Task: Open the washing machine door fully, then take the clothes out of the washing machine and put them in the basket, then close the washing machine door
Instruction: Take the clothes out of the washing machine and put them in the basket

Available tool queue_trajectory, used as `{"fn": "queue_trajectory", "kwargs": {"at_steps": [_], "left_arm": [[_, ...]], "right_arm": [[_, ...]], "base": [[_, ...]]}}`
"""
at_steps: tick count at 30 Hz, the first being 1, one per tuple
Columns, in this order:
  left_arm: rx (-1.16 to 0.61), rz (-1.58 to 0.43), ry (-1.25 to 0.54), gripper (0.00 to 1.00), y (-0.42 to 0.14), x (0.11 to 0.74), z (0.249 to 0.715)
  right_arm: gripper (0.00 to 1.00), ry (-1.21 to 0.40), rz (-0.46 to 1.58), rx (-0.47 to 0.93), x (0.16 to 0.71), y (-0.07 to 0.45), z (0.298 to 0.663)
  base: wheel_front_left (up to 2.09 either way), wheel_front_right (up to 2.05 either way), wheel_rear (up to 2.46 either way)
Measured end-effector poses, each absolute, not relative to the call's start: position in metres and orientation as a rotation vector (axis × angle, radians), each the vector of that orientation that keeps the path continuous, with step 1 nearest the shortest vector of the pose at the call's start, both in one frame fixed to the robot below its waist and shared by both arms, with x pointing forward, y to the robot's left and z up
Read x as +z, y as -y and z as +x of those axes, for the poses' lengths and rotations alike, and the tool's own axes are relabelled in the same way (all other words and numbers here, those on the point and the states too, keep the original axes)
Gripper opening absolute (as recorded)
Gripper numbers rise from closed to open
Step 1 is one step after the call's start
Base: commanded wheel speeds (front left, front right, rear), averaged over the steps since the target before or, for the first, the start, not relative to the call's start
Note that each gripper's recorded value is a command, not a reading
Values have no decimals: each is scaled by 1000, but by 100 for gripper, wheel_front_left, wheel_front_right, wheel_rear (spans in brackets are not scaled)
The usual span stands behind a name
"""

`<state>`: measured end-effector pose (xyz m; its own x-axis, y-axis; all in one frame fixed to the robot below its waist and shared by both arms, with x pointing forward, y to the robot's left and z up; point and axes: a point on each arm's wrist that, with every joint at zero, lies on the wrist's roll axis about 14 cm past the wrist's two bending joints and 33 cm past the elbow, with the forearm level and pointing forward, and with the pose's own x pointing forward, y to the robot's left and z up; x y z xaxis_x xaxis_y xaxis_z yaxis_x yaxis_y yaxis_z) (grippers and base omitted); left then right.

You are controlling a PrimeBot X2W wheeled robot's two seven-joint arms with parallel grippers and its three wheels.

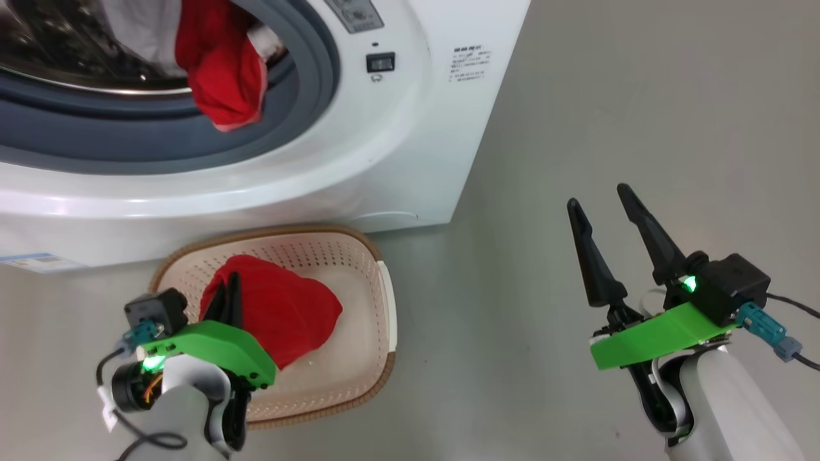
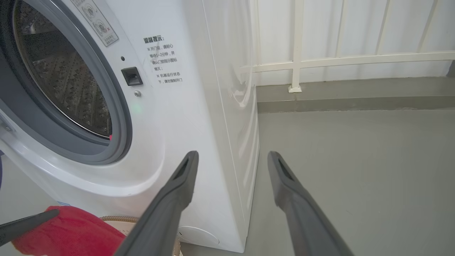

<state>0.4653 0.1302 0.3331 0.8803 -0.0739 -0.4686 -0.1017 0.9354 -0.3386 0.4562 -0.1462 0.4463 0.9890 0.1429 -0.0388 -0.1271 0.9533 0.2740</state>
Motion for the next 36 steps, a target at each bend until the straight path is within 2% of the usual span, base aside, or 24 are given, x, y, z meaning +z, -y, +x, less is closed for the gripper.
{"fn": "queue_trajectory", "kwargs": {"at_steps": [15, 25, 26, 27, 28, 29, 36], "left_arm": [[-25, -376, -928, 0, -106, 235, 433], [-75, -358, -981, 2, -94, 217, 436], [-75, -357, -978, 28, -94, 218, 437], [-76, -355, -967, 47, -93, 219, 439], [-76, -353, -954, 91, -94, 221, 441], [-76, -351, -943, 100, -94, 223, 442], [-64, -338, -806, 100, -105, 251, 459]], "right_arm": [[100, -103, 268, 101, 419, 158, 471], [100, -126, 265, 84, 405, 163, 477], [100, -124, 265, 83, 406, 163, 478], [100, -123, 264, 82, 406, 164, 477], [100, -123, 264, 81, 407, 164, 477], [100, -120, 264, 81, 408, 164, 477], [100, -82, 266, 90, 426, 162, 475]], "base": [[0, 0, 0], [0, 0, 0], [0, 0, 0], [0, 0, 0], [0, 0, 0], [0, 0, 0], [0, 0, 0]]}}
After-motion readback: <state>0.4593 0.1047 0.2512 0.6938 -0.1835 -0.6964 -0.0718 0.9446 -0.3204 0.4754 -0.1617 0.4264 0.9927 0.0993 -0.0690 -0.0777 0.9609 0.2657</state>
